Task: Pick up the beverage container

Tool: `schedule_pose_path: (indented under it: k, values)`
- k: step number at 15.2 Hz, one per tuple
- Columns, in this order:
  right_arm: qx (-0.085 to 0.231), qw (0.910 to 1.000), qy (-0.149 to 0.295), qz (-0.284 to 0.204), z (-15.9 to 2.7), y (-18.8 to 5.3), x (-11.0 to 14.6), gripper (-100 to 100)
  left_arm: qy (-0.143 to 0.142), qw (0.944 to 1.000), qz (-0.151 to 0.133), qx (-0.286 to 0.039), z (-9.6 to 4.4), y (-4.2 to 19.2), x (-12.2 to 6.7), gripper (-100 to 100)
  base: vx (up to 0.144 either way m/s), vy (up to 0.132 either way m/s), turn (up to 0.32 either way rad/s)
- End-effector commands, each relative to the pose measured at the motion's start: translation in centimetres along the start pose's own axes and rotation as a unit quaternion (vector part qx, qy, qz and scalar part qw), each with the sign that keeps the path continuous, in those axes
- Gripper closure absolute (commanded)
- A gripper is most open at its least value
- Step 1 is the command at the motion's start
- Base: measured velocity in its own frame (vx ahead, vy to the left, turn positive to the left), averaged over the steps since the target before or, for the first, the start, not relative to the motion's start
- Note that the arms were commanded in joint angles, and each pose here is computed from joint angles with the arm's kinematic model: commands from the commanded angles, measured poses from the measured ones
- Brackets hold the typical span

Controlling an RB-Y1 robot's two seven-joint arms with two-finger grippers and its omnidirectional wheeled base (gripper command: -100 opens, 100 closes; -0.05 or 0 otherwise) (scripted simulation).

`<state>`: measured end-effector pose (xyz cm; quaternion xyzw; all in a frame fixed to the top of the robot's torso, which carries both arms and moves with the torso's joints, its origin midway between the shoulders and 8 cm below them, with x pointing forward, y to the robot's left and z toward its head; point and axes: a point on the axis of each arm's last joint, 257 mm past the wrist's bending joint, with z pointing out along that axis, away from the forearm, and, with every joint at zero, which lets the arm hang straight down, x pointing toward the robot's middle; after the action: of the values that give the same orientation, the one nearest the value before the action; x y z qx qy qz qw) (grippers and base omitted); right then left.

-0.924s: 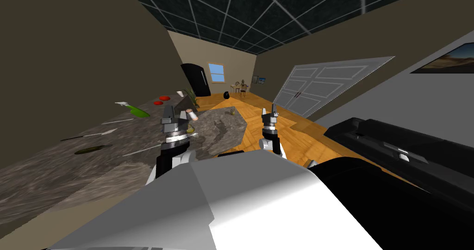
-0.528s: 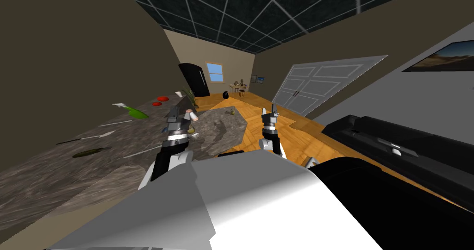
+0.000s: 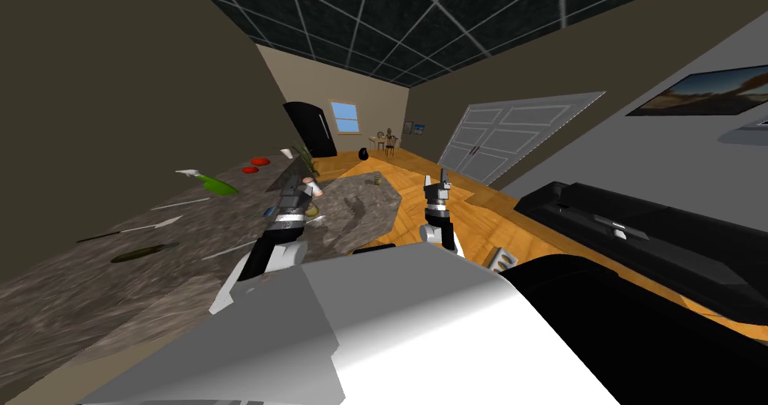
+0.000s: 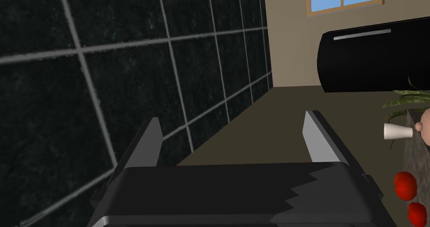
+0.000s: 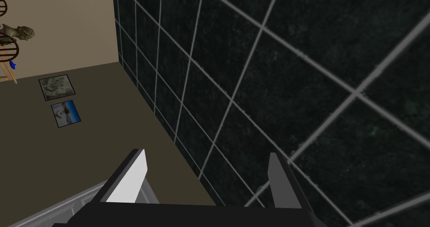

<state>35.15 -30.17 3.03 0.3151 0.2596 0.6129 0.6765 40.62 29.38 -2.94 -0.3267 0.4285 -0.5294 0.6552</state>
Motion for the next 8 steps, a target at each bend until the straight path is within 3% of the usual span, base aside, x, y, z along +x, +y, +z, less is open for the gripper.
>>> schedule_pose_path:
  k: [1,2,5,8]
  values:
    - [0.000,1.0000,0.000,0.000,0.0,0.0,0.0,0,0.007,0.9996,-0.002,-0.028,0.1,1.7,-0.1,-100,-0.035,0.080,-0.089]
    - [0.000,1.0000,0.000,0.000,0.0,0.0,0.0,0,0.007,0.9996,-0.002,-0.028,0.1,1.7,-0.1,-100,-0.019,0.061,-0.029]
    - [0.000,1.0000,0.000,0.000,0.0,0.0,0.0,0,0.020,0.9973,-0.004,-0.070,0.7,4.4,-1.0,-100,-0.018,0.075,-0.078]
    - [0.000,1.0000,0.000,0.000,0.0,0.0,0.0,0,0.020,0.9961,-0.004,-0.086,0.6,5.2,-1.0,-100,-0.019,0.065,-0.041]
